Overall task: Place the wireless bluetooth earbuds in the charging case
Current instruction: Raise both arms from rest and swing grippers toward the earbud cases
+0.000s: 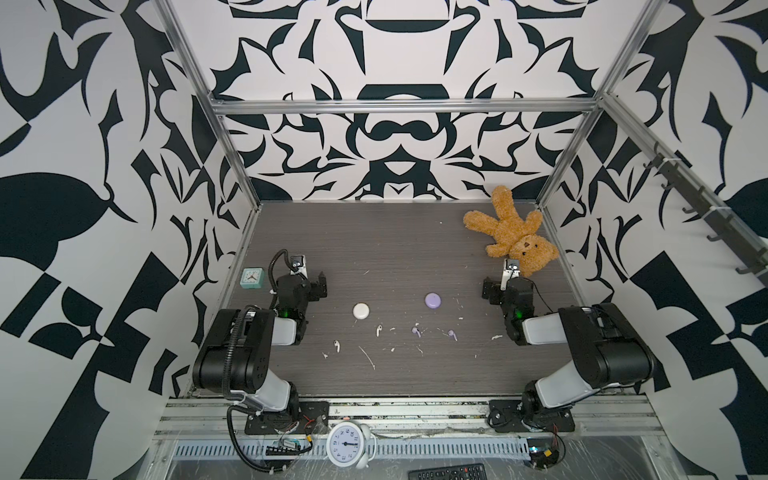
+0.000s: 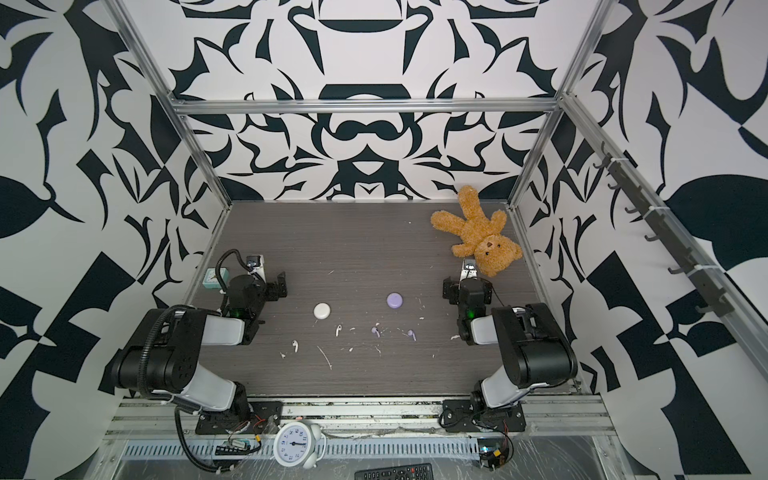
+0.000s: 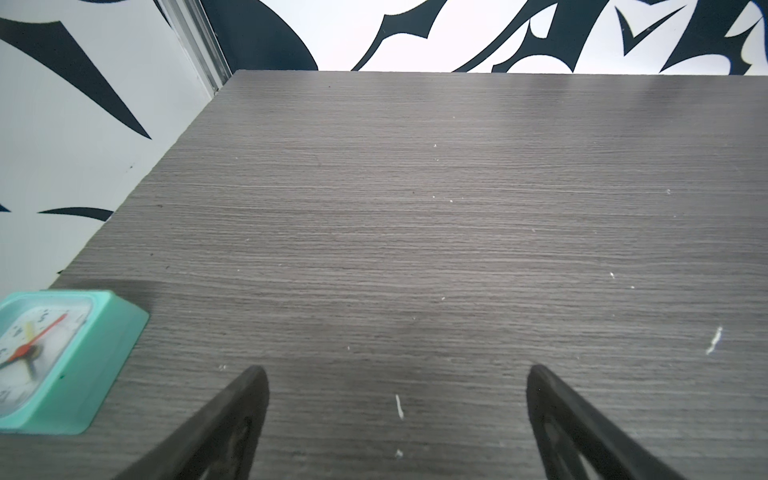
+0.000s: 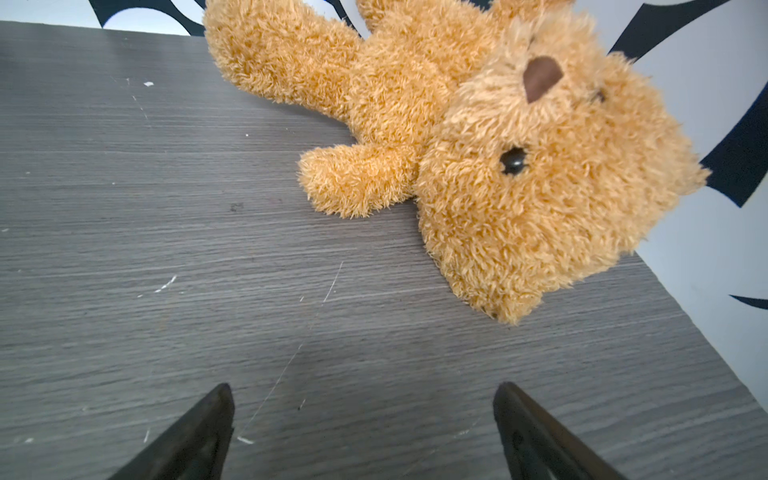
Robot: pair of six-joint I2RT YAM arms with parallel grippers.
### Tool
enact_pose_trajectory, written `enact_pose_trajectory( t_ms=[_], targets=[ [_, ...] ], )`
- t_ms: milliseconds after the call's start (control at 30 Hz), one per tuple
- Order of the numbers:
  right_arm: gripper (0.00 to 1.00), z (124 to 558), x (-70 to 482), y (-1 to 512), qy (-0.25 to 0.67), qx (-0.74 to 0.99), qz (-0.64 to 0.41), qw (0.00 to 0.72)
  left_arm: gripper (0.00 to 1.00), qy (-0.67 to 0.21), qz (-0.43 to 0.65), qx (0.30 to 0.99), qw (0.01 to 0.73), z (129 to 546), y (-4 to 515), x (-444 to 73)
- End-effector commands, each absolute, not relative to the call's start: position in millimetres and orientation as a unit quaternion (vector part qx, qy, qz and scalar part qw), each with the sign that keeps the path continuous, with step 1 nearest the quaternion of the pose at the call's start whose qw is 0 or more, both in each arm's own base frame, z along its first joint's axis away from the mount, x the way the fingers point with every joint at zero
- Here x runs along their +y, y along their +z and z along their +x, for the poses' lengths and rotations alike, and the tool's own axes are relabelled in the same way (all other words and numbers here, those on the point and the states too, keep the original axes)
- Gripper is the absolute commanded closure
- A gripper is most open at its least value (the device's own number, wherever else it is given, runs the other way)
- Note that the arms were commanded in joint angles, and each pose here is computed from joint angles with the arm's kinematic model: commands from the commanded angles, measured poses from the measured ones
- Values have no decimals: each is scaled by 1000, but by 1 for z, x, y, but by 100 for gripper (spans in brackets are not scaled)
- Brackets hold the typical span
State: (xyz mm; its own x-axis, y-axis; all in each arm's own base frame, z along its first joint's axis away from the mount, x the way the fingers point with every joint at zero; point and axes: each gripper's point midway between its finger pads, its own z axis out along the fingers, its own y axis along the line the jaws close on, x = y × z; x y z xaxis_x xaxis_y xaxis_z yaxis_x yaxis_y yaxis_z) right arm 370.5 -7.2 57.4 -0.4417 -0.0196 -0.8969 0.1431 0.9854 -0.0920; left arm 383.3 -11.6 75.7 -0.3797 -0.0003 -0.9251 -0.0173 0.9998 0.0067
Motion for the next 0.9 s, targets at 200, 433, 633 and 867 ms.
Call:
enact_pose_trajectory(
  t_ms=[200,433,633,867],
  targets=[
    [1,373,-8,140,-127,801,63,582,1,77,4,806,587,390,117,-19],
    [1,319,-41,237,6,691,401,601,1,7,-47,741,670,367,236,-67],
    [0,319,-14,262,83,711,336,613,1,-181,-252,674,670,322,284,-45],
    [0,317,54,238,76,851,209,475,1,-185,-209,783,555,297,281,-64]
  ],
)
